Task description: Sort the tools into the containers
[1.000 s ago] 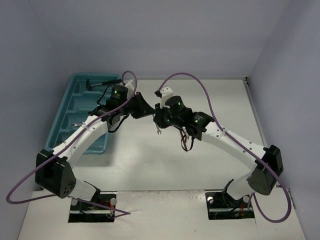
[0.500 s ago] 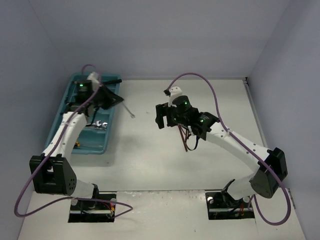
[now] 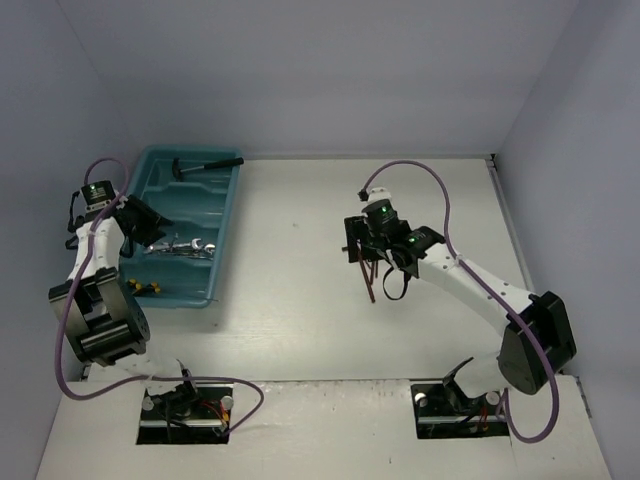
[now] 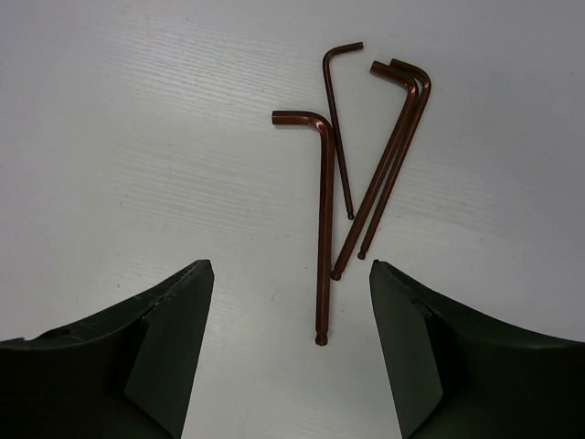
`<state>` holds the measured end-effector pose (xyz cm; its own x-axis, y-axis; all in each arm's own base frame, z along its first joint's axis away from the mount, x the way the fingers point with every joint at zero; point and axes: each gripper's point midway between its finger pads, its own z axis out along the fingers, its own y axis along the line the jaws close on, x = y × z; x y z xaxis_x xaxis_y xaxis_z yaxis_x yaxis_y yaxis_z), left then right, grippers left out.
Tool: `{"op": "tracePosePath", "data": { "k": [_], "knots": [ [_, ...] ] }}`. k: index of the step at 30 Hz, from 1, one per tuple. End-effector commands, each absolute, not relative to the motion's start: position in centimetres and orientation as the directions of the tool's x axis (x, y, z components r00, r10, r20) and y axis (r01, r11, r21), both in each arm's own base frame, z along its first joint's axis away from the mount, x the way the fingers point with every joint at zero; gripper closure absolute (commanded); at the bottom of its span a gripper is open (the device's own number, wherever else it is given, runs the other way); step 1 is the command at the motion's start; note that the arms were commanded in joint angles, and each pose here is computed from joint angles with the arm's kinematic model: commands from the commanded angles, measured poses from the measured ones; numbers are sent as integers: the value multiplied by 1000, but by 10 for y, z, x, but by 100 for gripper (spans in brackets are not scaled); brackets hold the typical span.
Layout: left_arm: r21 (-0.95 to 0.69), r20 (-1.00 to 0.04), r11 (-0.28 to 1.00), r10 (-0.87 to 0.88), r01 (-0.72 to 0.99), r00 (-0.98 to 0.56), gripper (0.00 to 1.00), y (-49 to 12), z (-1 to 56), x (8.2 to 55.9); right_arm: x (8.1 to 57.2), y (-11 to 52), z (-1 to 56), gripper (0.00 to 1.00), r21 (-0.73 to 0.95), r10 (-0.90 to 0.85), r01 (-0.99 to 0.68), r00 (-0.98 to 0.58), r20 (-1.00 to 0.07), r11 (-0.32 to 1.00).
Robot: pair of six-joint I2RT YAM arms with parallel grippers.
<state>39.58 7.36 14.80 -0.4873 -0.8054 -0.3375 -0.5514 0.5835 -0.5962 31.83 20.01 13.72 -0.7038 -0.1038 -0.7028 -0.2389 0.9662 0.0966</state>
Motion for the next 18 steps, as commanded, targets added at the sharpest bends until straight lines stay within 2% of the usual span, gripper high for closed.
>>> {"op": "tracePosePath", "data": {
  "k": [1,4,8,18],
  "knots": [
    [-528,-463,657,-754,-538,-467,61,96,178,401,322,197,113,40,81,-101,-204,-746,-659,976],
    [-498,-480,665,-746,-556,-463,57,100,185,395,320,202,93,51,82,-122,-216,-782,-612,973],
    [-468,-519,689,-721,-554,-459,54,98,203,383,319,205,68,59,71,-146,-222,-818,-557,973],
    [-447,-609,803,-595,-394,-524,51,33,248,367,324,191,23,63,-11,-137,-150,-868,-477,989]
  ]
}}
